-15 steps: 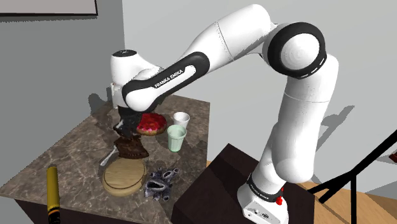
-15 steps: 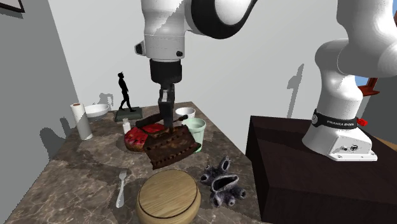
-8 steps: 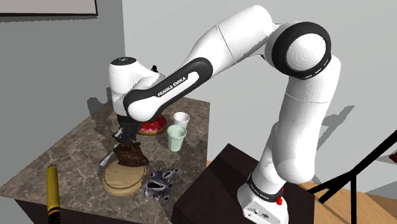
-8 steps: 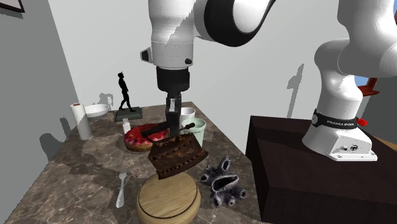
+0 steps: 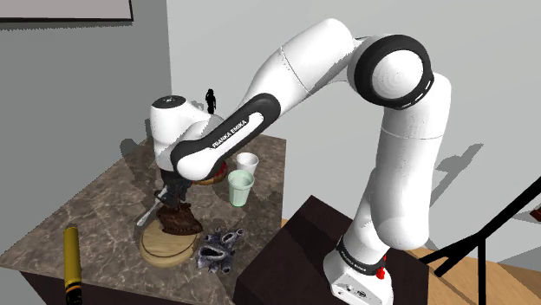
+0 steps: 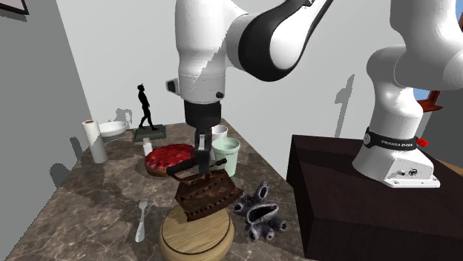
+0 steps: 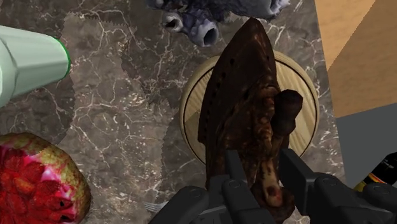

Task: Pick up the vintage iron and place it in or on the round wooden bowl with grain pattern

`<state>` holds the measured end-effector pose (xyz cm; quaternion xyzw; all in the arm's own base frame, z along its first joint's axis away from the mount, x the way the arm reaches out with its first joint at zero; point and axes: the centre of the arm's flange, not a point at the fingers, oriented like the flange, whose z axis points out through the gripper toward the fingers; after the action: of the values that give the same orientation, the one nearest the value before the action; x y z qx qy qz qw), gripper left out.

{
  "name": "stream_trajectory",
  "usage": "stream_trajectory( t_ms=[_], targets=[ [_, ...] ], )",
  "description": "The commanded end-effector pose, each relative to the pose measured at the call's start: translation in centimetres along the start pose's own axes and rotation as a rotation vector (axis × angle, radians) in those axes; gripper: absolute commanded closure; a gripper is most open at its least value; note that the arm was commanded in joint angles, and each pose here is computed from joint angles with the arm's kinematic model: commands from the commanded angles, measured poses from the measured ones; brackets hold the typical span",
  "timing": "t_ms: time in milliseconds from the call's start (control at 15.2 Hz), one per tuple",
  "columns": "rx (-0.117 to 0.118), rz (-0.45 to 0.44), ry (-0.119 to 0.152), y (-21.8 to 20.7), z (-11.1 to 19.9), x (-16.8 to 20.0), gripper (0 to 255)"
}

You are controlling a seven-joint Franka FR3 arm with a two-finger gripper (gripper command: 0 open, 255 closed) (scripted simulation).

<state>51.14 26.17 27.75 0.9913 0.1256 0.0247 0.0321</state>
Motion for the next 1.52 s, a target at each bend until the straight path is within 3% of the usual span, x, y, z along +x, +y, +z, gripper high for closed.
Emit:
stream_trajectory(
  t_ms=[0, 462, 990, 1056, 1386, 1452],
  targets=[
    [0.0, 0.0, 0.002, 0.0, 1.1, -0.1, 255],
    [0.0, 0.0, 0.002, -0.3, 4.8, -0.2, 255],
    [0.0, 0.0, 0.002, -0.3, 4.8, -0.2, 255],
    [0.0, 0.0, 0.001, -0.3, 4.8, -0.2, 0],
    [0.0, 0.0, 0.002, -0.3, 4.8, -0.2, 0],
    [0.0, 0.0, 0.002, -0.3, 3.5, -0.2, 0]
  ],
)
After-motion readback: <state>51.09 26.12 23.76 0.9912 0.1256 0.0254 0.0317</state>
